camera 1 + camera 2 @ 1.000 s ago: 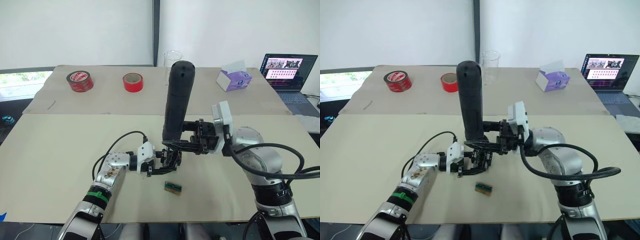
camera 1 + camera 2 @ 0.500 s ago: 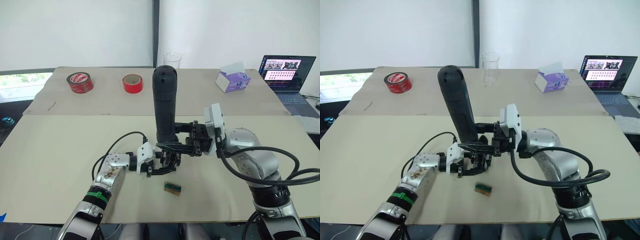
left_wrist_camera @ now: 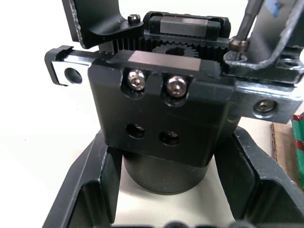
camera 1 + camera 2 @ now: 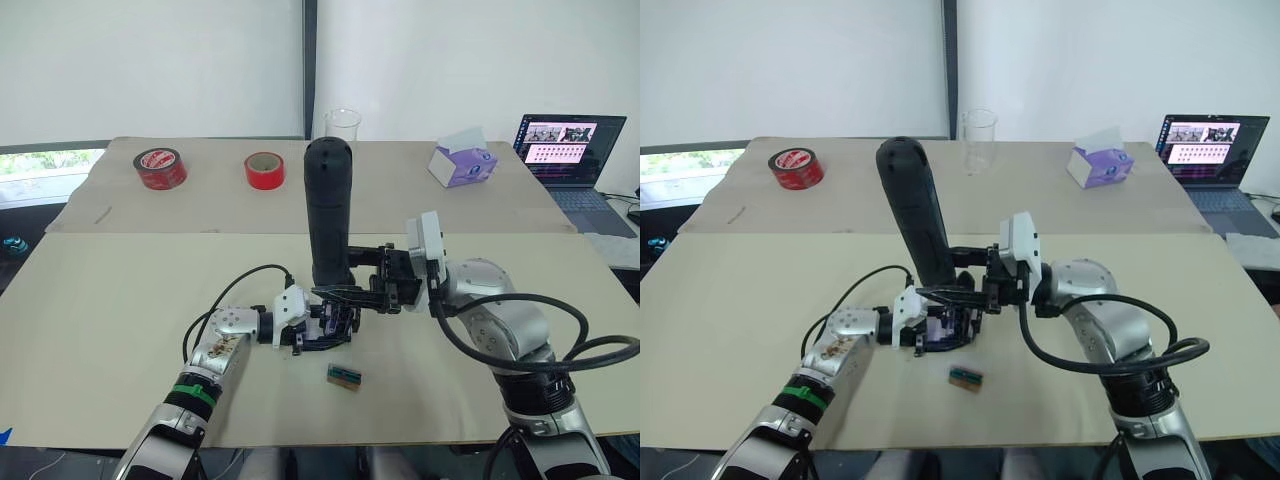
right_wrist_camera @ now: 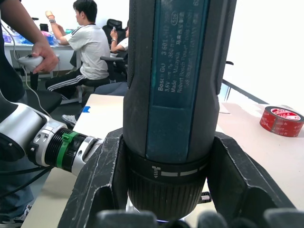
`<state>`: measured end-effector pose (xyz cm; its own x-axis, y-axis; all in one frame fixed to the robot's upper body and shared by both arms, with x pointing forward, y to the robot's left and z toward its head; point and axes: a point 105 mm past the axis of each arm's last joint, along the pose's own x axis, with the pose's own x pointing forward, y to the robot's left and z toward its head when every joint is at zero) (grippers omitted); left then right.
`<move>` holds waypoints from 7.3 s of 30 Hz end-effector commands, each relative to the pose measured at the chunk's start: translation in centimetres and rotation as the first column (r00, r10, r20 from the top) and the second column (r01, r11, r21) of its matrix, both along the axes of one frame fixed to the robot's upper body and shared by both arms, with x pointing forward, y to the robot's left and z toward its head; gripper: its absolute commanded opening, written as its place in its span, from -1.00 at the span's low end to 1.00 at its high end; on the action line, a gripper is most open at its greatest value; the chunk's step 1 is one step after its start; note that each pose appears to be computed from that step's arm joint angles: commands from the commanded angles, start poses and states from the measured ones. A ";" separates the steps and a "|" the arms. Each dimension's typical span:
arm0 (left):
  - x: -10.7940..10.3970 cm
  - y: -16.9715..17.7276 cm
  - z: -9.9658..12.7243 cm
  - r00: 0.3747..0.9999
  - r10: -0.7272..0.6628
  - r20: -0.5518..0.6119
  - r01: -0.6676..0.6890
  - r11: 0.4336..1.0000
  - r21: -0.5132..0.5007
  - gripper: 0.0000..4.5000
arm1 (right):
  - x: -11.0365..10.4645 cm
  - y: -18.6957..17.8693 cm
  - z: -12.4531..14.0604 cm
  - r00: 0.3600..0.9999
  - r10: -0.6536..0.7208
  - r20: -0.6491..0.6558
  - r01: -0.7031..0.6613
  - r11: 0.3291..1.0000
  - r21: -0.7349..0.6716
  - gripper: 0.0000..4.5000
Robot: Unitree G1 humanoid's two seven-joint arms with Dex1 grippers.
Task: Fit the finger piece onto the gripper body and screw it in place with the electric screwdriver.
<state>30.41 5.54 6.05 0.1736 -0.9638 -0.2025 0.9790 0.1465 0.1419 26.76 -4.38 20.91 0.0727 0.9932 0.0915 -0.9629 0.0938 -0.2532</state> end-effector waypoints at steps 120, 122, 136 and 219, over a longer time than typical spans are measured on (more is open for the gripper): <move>-7.2 -0.5 -1.5 0.981 -0.187 -0.057 0.193 0.971 0.138 0.99 | -5.8 -3.1 -2.8 0.994 -0.034 0.105 0.028 0.998 0.053 -0.15; -7.2 -0.7 -1.1 0.981 -0.186 -0.055 0.192 0.972 0.136 0.99 | -5.8 -3.1 -2.6 0.994 -0.035 0.106 0.029 0.998 0.059 -0.15; -7.6 -1.2 -0.1 0.984 -0.170 -0.051 0.175 0.974 0.141 0.99 | -6.1 -2.6 -1.9 0.996 -0.024 0.091 0.016 0.995 0.094 -0.15; -7.3 0.6 -1.3 0.994 -0.110 -0.022 0.112 0.987 0.117 0.99 | -5.7 -2.8 -2.8 0.998 -0.022 0.056 0.018 0.997 0.076 -0.15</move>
